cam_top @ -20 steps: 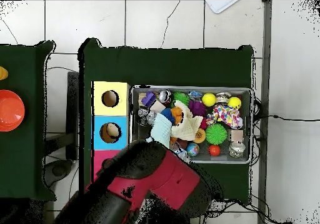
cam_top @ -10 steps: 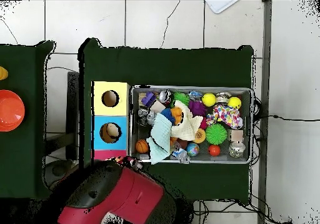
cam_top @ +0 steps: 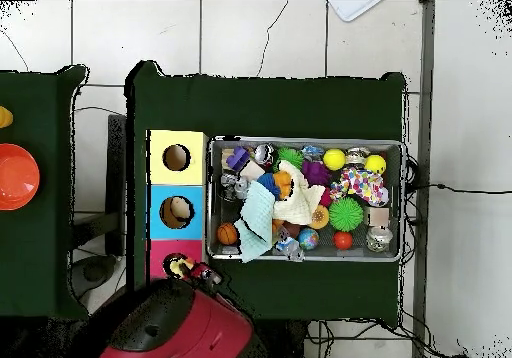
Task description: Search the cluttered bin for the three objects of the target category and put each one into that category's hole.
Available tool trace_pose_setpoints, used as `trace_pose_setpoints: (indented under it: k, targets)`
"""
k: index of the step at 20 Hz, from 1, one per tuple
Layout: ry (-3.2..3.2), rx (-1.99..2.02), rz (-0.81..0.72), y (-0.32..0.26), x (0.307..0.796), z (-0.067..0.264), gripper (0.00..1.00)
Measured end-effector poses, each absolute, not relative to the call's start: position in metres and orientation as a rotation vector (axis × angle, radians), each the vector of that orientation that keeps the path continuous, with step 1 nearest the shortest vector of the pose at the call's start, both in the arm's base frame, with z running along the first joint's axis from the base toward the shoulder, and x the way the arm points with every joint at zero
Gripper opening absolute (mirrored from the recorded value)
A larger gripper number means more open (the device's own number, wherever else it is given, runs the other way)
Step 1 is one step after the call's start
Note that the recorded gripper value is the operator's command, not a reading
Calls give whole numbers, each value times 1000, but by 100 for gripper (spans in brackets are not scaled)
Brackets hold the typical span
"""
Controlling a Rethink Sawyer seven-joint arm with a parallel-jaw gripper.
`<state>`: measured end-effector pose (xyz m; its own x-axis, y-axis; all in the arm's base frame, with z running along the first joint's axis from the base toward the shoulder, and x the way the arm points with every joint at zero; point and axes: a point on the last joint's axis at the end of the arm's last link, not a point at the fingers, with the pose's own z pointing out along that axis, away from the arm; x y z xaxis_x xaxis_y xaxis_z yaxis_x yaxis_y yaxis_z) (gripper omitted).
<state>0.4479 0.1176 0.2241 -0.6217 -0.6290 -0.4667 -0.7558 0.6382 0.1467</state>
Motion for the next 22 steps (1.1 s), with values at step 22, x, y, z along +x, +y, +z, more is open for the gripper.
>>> trace_pose_setpoints:
  k: [22]
  targets:
    - [2619,-683,523,109,414,143,0]
